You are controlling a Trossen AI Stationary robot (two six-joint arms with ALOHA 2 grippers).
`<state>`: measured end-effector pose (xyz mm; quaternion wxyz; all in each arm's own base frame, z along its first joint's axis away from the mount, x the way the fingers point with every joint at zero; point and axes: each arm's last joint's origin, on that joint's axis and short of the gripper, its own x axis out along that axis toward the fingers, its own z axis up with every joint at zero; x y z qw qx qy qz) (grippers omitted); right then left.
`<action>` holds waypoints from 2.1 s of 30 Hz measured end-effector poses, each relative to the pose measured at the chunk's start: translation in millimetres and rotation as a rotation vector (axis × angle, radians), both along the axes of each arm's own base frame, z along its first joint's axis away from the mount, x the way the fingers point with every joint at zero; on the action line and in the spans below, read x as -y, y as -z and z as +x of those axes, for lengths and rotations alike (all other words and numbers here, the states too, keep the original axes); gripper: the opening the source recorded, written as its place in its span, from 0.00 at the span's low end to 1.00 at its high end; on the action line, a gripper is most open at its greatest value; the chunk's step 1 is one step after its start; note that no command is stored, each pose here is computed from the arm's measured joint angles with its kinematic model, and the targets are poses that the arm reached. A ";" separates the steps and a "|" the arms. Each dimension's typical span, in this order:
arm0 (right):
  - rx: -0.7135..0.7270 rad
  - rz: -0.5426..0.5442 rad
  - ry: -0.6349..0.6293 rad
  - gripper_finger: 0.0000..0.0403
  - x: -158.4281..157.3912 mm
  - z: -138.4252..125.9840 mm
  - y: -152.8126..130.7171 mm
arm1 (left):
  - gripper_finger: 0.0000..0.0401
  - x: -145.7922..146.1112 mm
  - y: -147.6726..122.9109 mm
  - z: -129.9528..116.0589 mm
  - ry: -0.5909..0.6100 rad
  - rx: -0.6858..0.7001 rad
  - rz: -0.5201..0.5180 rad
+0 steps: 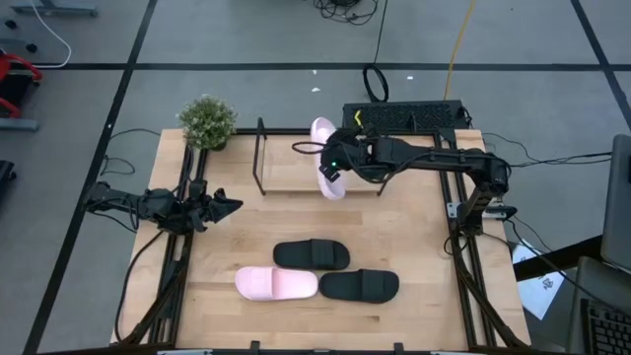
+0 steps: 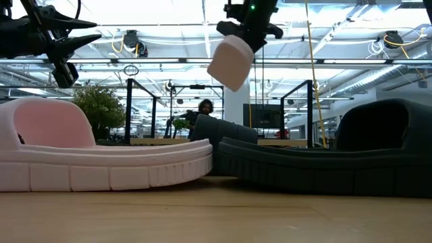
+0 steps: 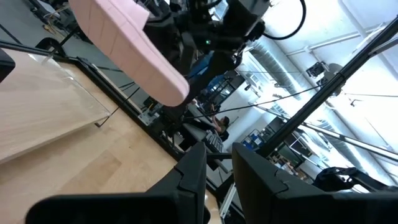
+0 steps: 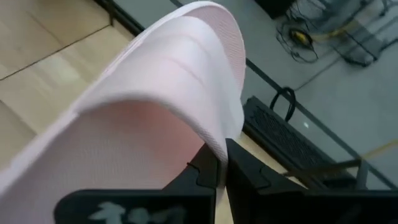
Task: Pick and place slides into the shelf
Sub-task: Put the top pink slide on the shelf
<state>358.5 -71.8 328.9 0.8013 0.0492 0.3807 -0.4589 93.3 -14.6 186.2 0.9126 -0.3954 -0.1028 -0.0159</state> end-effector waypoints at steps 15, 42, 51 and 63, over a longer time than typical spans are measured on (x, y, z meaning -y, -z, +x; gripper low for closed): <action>0.195 0.030 -0.059 0.01 0.1 24.2 -0.1 | 0.18 0.0 0.2 0.0 -0.001 -0.002 0.008; -0.172 0.069 0.111 0.01 1.7 -2.7 31.6 | 0.18 0.1 0.2 0.0 -0.004 -0.003 0.022; -0.306 0.079 0.133 0.01 3.2 -15.8 33.8 | 0.18 0.0 0.1 0.0 -0.006 -0.003 0.031; -0.460 0.025 0.066 0.01 20.0 -21.6 47.4 | 0.18 0.1 0.2 0.0 -0.006 -0.003 0.034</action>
